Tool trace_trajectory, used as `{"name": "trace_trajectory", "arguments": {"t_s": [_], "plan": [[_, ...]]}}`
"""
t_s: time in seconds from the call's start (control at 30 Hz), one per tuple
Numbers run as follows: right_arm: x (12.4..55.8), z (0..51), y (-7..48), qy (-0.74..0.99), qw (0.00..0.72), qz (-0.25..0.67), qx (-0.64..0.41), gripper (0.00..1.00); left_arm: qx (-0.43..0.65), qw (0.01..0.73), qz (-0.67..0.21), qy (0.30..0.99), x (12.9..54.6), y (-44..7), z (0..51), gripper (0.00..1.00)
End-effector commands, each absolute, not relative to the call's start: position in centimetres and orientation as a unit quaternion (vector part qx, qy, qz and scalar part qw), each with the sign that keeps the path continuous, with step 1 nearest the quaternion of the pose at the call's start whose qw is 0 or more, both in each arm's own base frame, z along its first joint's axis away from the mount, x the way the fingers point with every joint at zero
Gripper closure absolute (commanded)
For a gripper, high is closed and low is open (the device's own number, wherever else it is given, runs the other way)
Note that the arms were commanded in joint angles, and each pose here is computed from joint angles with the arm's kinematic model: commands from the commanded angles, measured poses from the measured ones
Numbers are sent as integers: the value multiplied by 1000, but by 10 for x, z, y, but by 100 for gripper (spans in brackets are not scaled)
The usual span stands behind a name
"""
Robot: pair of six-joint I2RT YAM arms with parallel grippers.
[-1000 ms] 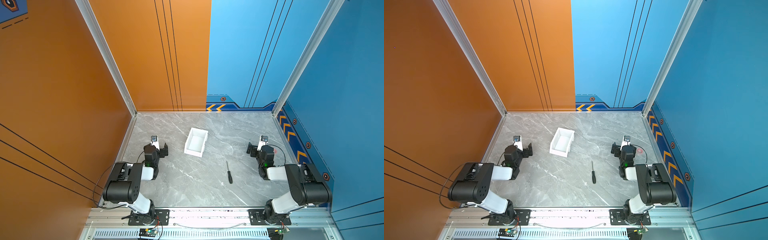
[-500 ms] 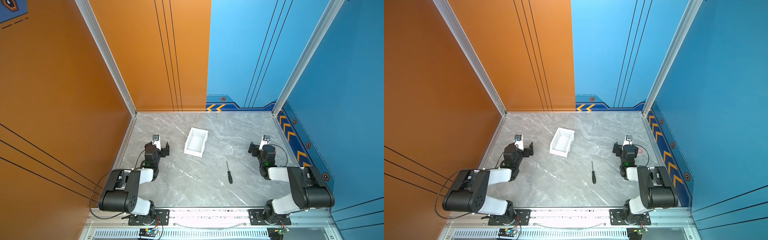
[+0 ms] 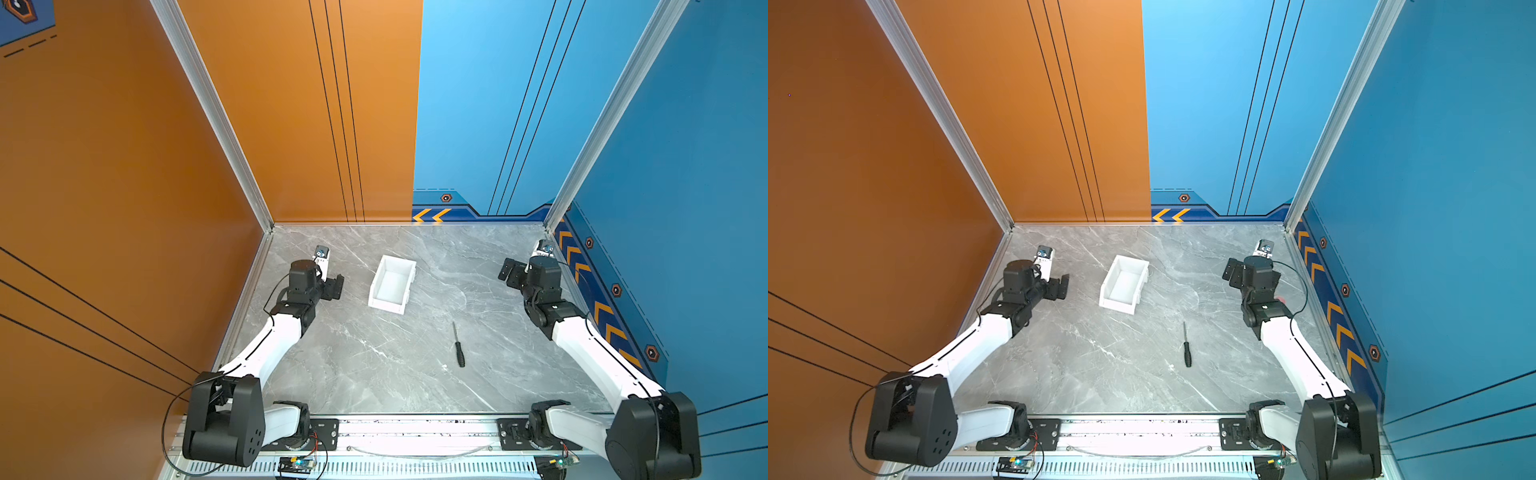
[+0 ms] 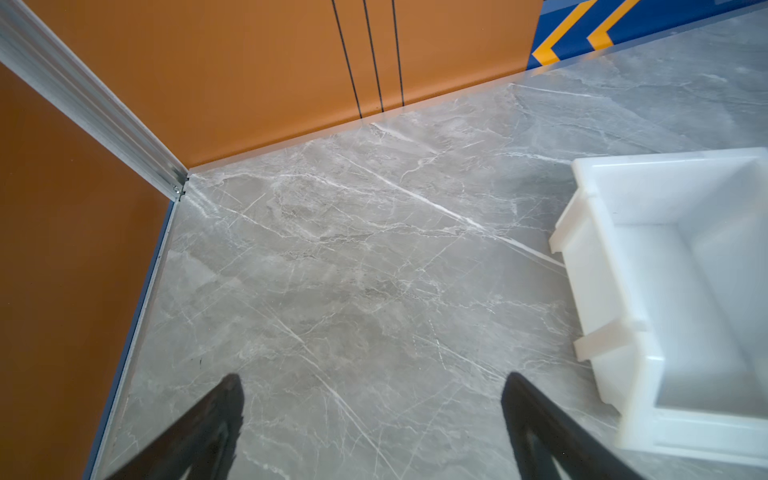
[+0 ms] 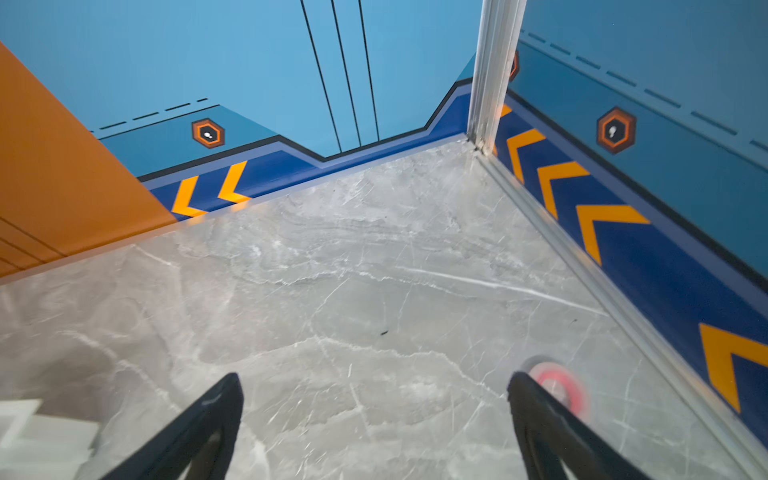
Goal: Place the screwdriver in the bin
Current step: 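Lower the right gripper over the black-handled screwdriver while the left arm lifts slightly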
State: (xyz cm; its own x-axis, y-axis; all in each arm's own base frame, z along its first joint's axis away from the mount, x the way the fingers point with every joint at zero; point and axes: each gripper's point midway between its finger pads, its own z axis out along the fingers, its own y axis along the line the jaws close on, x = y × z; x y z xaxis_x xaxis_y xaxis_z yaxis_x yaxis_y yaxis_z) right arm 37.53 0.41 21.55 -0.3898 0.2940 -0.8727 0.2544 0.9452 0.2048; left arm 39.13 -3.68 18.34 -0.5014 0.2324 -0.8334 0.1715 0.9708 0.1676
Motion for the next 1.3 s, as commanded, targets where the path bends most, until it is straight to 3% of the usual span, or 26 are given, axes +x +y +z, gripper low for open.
{"name": "trace_trajectory", "arguments": {"t_s": [0.0,0.13,0.33,0.57,1.27], "plan": [[329,175,37,885,422,92,174,0,177,371,-32,911,345,-61,168,2],[296,174,53,904,387,68,168,4,212,326,-81,918,332,-85,190,2],[245,133,93,942,296,78,139,28,230,293,-98,923,323,-99,204,2],[197,96,121,967,233,59,84,33,234,307,-119,915,315,-107,215,2],[200,46,179,987,157,27,2,48,218,310,-108,919,312,-98,214,2]]}}
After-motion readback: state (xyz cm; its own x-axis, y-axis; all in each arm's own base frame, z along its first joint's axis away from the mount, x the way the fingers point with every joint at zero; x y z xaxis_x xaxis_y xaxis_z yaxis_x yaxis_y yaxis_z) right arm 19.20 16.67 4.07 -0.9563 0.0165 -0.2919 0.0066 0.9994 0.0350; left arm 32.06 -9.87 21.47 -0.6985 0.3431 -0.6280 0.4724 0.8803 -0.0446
